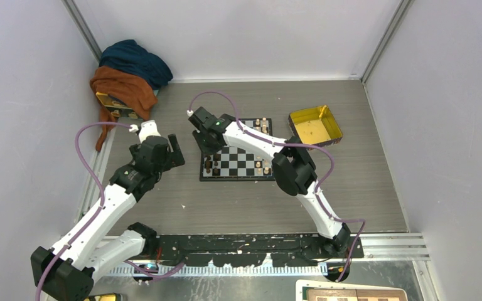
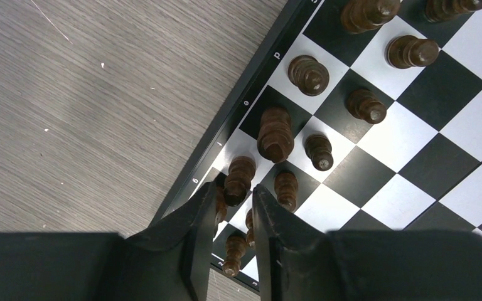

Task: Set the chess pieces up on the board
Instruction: Adjust the chess piece on the chessboard, then reset both arms

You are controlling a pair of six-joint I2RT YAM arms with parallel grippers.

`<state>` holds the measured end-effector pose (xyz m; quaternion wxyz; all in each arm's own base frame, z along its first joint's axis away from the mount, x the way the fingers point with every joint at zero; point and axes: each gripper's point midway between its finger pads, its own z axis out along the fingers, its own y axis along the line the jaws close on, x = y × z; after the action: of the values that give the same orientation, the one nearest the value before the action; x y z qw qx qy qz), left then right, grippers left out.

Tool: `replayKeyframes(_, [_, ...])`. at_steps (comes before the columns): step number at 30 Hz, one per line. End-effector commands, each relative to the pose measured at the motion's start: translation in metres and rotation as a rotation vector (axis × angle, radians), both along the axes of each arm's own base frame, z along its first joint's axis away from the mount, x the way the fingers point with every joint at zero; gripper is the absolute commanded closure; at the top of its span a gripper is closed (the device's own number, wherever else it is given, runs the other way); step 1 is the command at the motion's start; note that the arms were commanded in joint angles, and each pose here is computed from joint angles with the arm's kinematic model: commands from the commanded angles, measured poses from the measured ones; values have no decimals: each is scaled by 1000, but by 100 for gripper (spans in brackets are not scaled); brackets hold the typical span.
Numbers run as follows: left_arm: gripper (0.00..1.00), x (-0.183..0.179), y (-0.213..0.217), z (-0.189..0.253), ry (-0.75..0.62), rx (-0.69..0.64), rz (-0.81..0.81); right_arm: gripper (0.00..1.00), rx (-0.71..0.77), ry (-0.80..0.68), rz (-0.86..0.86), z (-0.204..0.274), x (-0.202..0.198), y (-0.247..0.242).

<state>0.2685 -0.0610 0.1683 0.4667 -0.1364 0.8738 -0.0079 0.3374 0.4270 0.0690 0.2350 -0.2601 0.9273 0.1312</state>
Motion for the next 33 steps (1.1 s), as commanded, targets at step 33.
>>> replayKeyframes(33, [0, 45, -8, 72, -164, 66, -45, 49, 24, -529, -486, 199, 68, -198])
